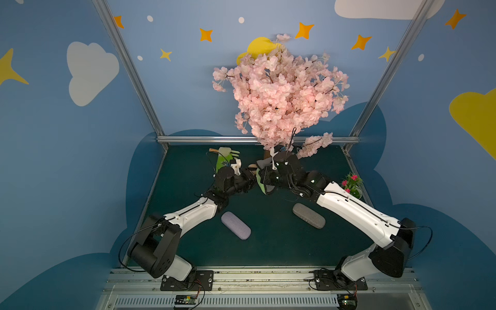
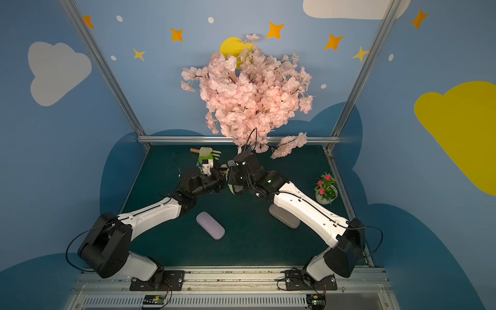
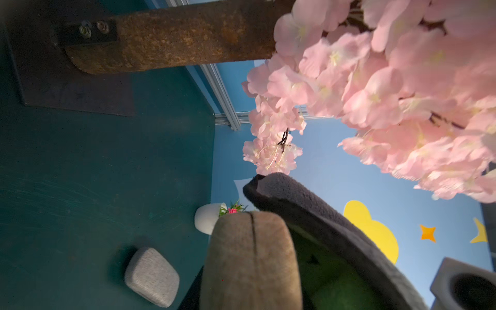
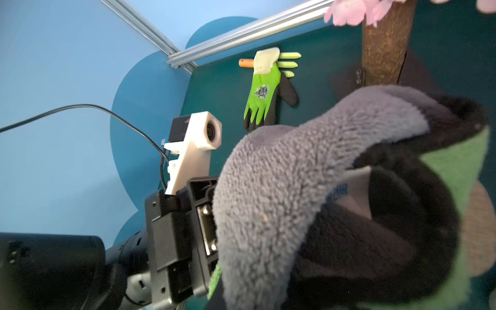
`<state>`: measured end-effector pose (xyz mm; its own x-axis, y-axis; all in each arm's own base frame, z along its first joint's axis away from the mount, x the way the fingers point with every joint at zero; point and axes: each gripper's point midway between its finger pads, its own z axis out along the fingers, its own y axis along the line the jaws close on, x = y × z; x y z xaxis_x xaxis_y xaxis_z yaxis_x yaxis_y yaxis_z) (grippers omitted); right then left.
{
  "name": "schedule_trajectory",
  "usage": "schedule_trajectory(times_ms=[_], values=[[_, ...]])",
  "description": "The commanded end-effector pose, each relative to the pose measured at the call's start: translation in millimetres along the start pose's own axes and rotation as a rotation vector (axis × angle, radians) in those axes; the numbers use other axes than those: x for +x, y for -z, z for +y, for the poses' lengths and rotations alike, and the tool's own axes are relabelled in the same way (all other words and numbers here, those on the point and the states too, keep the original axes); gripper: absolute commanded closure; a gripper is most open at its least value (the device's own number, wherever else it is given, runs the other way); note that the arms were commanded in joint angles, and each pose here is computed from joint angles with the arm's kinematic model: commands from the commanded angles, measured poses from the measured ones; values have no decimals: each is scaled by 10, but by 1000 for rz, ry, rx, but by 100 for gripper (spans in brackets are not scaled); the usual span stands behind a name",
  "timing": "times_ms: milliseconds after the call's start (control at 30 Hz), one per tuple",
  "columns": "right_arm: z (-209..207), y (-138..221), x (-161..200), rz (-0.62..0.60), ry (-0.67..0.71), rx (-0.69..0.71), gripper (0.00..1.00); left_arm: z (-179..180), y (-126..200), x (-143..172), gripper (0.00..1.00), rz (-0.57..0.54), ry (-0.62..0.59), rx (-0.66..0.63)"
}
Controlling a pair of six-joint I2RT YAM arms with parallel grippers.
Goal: Wipe the eyeglass case
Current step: Wipe the dirt from the eyeglass case.
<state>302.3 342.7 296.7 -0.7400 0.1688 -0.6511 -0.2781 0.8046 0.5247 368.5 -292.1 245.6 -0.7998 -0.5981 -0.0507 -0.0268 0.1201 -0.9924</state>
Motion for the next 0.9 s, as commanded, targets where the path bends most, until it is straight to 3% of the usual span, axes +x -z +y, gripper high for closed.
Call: schedule_trajectory(times_ms=[0, 167, 300, 367, 467, 733, 867], values=[[180, -87, 86, 8, 31, -58, 100, -503, -40, 276, 97, 106, 53, 201], [-441, 11, 102, -24, 19, 83, 100, -514, 80, 140, 97, 67, 120, 236], [-1068, 183, 52, -44, -22, 219, 100, -575, 184, 94, 97, 60, 101, 241], [-1156, 255, -11, -59, -16, 241, 100, -571, 197, 122, 97, 69, 71, 220], [-931, 282, -98, -66, 16, 185, 100, -550, 201, 161, 97, 81, 24, 176], [265, 211, 15, -26, 96, -95, 100, -511, 49, 316, 97, 137, -18, 150], [124, 70, 103, 4, 60, -66, 100, -555, 30, 360, 97, 160, -27, 164]])
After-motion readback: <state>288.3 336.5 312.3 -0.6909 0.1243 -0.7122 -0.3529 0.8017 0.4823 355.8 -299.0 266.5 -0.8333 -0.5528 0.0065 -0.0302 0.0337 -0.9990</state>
